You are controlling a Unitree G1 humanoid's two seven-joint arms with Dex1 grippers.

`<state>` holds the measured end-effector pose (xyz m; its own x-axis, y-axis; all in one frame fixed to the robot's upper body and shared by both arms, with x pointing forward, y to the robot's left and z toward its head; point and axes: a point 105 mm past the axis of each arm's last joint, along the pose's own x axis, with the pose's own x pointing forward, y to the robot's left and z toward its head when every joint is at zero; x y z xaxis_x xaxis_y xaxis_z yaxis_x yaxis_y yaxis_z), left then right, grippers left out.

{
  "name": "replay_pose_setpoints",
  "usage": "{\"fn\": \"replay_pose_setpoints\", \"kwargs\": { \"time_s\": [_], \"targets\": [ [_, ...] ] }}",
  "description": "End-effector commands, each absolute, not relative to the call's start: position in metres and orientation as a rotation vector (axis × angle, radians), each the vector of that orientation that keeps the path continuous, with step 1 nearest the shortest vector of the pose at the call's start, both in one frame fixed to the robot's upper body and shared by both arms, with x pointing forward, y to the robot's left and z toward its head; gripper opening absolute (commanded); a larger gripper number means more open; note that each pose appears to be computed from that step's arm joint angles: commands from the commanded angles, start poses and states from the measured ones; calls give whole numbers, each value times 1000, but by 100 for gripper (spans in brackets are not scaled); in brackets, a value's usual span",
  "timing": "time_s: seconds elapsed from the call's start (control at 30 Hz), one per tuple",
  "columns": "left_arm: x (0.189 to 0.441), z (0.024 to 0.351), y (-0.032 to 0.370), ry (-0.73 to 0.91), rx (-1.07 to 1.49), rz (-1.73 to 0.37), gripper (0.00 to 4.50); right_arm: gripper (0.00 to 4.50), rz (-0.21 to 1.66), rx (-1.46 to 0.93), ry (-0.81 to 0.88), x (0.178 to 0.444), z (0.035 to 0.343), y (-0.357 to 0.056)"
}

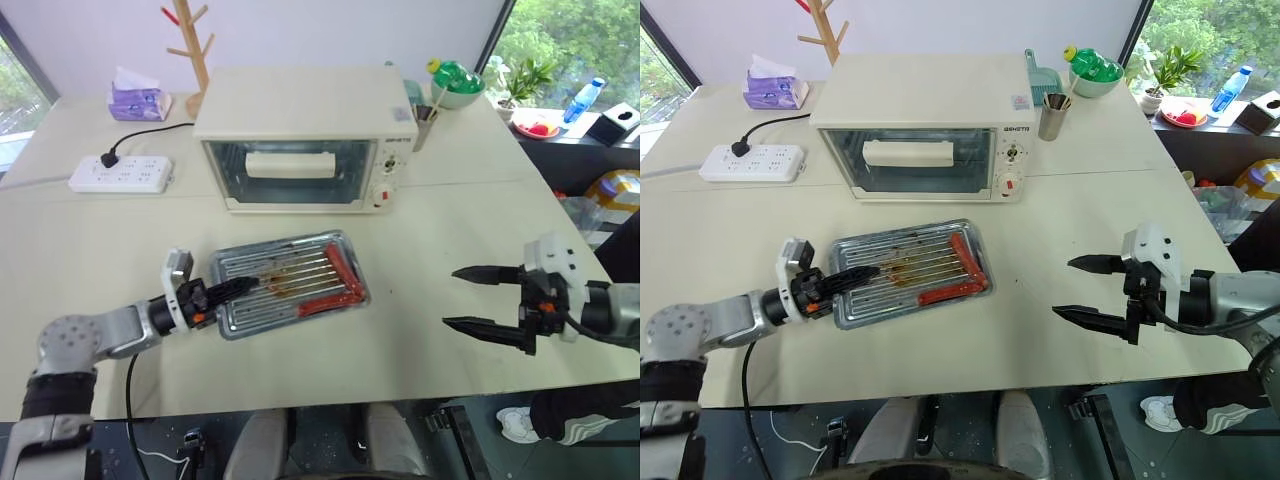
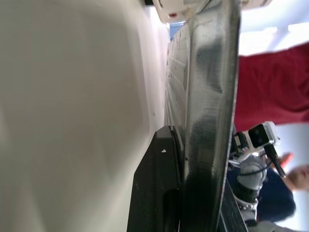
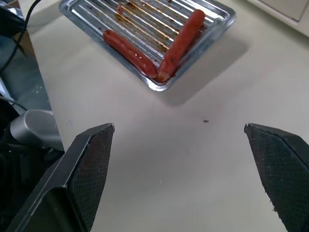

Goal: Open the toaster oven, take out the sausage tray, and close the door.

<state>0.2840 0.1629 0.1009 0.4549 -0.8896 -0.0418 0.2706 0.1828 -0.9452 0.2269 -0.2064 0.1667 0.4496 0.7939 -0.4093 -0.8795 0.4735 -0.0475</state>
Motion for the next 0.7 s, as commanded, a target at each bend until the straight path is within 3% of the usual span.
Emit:
{"fn": "replay_pose_setpoints", "kwargs": {
  "time_s": [0.03, 0.07, 0.17, 0.4, 0.7],
  "targets": [
    [289, 104, 152, 735, -1074, -989, 0, 442, 1039, -288, 311, 223, 175, -203],
    [291, 104, 149, 745, -1062, -1002, 0, 442, 1034, -287, 310, 222, 174, -203],
    [295, 103, 142, 772, -1027, -1027, 89, 450, 1023, -283, 308, 220, 173, -202],
    [312, 101, 148, 775, -965, -989, 438, 450, 989, -269, 297, 219, 168, -200],
    [307, 104, 191, 755, -851, -889, 446, 450, 971, -262, 275, 228, 166, -199]
  ]
}}
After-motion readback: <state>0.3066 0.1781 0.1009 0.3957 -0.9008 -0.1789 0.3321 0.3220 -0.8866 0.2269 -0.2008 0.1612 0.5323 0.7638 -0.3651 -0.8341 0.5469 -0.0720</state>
